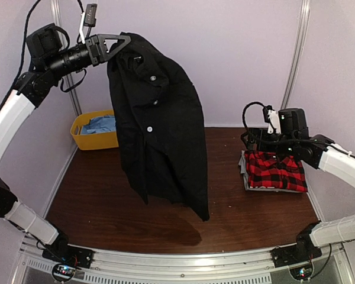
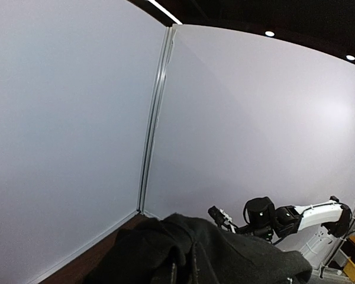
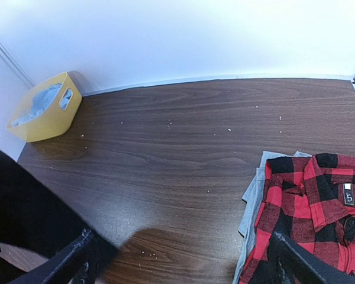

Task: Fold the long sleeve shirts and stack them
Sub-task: Place the crumpled shirt at the center of the board, then pick up the crumpled shirt from the center of the board, then flatten out the crumpled shirt at the center of the board.

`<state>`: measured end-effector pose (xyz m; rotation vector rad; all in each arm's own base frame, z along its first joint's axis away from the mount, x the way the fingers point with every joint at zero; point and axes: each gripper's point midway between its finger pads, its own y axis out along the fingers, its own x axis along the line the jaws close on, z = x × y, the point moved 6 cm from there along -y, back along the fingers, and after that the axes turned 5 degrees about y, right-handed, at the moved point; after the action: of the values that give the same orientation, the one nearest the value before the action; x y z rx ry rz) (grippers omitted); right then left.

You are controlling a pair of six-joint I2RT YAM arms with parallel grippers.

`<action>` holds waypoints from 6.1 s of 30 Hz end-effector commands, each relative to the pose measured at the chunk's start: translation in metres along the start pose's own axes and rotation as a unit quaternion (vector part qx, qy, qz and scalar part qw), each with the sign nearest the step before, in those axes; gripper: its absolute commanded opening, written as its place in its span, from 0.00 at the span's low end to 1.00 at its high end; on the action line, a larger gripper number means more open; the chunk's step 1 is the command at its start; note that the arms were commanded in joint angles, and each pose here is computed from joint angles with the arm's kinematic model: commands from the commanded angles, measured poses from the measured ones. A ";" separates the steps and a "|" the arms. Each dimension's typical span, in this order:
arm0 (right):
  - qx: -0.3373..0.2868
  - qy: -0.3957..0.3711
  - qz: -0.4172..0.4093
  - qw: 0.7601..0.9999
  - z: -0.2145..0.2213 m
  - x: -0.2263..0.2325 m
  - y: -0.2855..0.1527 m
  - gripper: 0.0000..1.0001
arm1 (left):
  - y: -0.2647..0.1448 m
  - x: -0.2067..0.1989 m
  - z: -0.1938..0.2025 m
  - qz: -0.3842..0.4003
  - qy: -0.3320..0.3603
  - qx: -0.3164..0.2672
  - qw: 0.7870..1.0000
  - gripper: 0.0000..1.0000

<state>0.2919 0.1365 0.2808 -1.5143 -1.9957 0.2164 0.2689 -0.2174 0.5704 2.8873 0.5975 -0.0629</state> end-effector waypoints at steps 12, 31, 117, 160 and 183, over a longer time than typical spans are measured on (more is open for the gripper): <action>0.072 -0.003 -0.039 0.997 0.055 0.030 0.019 1.00 | 0.034 0.187 0.274 -0.324 -0.165 0.248 0.898 0.41; 0.247 -0.115 -0.061 0.960 0.179 0.113 0.095 0.38 | -0.031 0.112 0.303 -0.233 -0.178 0.269 0.917 0.89; 0.203 -0.116 0.128 0.964 0.094 -0.001 -0.018 0.00 | 0.067 0.217 0.465 -0.170 -0.247 0.337 0.893 0.75; 0.047 -0.128 0.034 0.990 -0.026 0.038 -0.019 0.00 | -0.069 0.107 0.182 -0.287 -0.125 0.113 0.943 0.00; -0.087 -0.157 -0.094 0.979 -0.181 0.110 -0.087 0.00 | -0.094 0.058 -0.060 -0.308 0.033 -0.069 0.948 0.00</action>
<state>0.3329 0.1585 0.5063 -1.6340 -2.3521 0.1712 0.3364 -0.1176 0.5629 2.5445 1.4312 -0.1935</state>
